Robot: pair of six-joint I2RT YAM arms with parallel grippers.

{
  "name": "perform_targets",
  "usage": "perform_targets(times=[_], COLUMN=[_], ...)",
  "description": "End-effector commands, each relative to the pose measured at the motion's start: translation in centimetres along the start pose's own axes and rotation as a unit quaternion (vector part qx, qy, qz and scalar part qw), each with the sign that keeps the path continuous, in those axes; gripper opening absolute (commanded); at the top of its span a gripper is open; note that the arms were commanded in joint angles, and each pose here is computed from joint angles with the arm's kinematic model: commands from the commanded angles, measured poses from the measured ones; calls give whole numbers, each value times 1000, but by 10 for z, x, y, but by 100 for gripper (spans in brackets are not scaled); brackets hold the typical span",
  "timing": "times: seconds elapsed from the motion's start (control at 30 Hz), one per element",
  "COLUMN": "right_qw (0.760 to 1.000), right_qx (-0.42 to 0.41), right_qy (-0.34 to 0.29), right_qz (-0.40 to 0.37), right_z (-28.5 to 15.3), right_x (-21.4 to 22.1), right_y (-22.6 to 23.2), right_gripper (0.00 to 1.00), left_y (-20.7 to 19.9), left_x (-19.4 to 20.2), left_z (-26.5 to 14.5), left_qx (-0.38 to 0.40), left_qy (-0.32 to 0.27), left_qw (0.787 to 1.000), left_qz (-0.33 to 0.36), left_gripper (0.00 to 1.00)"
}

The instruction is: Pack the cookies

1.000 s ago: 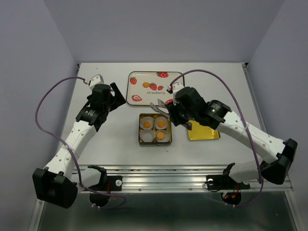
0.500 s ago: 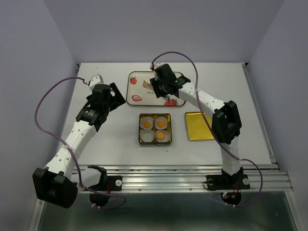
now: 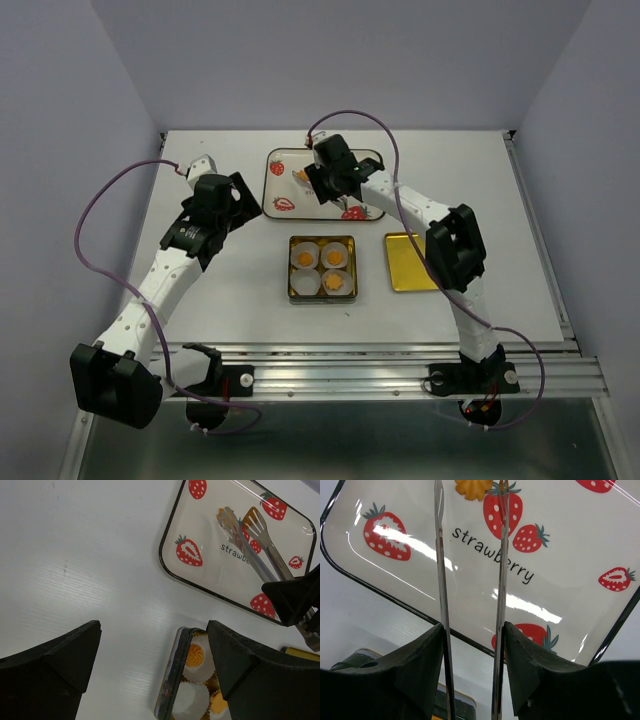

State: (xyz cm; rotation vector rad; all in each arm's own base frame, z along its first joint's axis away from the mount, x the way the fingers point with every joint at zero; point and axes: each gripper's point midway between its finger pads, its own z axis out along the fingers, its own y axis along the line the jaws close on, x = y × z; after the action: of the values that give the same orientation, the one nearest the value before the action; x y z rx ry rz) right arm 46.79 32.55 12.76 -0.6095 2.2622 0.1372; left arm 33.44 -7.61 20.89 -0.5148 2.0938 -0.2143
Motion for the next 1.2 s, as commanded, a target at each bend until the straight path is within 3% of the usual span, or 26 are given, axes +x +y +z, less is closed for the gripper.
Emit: perform_targets(times=[0.0,0.33,0.57,0.9,1.17], right_qw=[999,999,999,998,995], right_qx=[9,17,15,24,-15], right_qy=[-43,-39,-30,-51,-100], right_qz=[3,1,1,10,17], right_z=[7,23,25,-5,-56], right_x=[-29,-30,-26,-42,-57], right_y=[-4,-4,-3,-11,-7], right_gripper=[55,56,48,41,37], left_y=[-6,-6,-7,-8,-12], left_x=[-8,-8,-8,-9,-6], left_z=[-1,-1,-1,-2,-3], left_qx=[8,8,11,15,26], left_qy=[-16,-15,-14,-15,-9], left_qw=[1000,1000,1000,1000,1000], left_qz=[-3,-2,-2,-3,-2], left_gripper=[99,99,99,99,99])
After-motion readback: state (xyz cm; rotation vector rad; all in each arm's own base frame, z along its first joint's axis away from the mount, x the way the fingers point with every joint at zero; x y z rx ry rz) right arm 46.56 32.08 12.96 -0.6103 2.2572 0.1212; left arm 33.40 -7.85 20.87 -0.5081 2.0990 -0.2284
